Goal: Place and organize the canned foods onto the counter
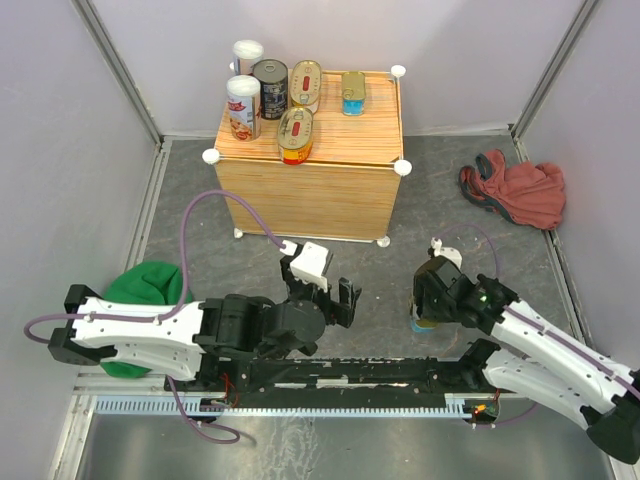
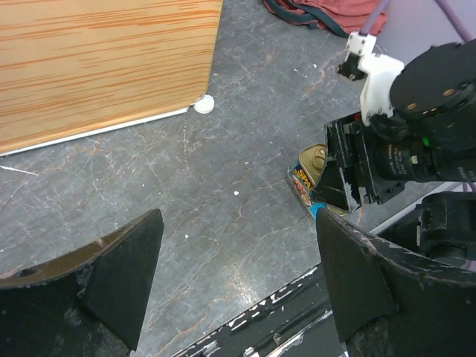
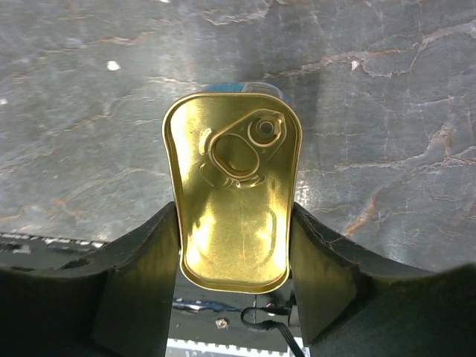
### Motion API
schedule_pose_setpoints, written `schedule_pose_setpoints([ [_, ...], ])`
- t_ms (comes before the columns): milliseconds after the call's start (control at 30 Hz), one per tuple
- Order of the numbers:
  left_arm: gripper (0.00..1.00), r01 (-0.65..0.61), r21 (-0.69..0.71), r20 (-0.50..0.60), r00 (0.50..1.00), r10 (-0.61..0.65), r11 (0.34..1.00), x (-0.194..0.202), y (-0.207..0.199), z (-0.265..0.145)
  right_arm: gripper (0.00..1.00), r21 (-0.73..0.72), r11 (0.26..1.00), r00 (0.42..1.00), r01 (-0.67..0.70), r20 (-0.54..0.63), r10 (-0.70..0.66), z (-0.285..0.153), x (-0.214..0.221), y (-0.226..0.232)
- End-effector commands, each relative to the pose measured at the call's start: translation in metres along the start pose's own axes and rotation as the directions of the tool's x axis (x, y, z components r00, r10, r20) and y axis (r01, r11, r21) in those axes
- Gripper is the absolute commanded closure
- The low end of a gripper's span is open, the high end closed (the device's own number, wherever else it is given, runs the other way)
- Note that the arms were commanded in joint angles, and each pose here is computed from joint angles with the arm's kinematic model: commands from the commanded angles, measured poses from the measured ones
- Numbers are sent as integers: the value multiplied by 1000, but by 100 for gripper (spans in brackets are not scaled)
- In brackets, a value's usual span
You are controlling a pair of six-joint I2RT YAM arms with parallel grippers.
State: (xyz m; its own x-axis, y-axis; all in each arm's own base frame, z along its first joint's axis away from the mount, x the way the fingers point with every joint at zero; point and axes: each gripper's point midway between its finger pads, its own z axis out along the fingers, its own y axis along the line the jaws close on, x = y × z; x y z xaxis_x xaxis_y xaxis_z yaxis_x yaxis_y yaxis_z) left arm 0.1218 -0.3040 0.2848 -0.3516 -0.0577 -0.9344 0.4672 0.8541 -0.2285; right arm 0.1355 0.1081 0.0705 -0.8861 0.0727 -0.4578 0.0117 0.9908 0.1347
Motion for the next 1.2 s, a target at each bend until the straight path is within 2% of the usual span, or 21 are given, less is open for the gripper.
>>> schedule_pose_setpoints([
  [0, 11, 94, -19, 43, 995, -93, 995, -9, 5, -6, 76, -67, 998, 994, -8, 104, 15, -37, -30, 18],
  [333, 11, 127, -40, 68, 990, -124, 991, -6, 20, -13, 82, -144, 989, 982, 24, 190, 4, -94, -63, 43],
  [733, 12, 147, -47, 83, 986, -143, 988, -3, 29, -16, 84, -254, 961, 937, 114, 348, -19, -186, -145, 98],
  [1167, 12, 131, -39, 88, 988, -127, 991, -6, 24, -18, 85, -303, 934, 880, 189, 474, -24, -236, -221, 163],
])
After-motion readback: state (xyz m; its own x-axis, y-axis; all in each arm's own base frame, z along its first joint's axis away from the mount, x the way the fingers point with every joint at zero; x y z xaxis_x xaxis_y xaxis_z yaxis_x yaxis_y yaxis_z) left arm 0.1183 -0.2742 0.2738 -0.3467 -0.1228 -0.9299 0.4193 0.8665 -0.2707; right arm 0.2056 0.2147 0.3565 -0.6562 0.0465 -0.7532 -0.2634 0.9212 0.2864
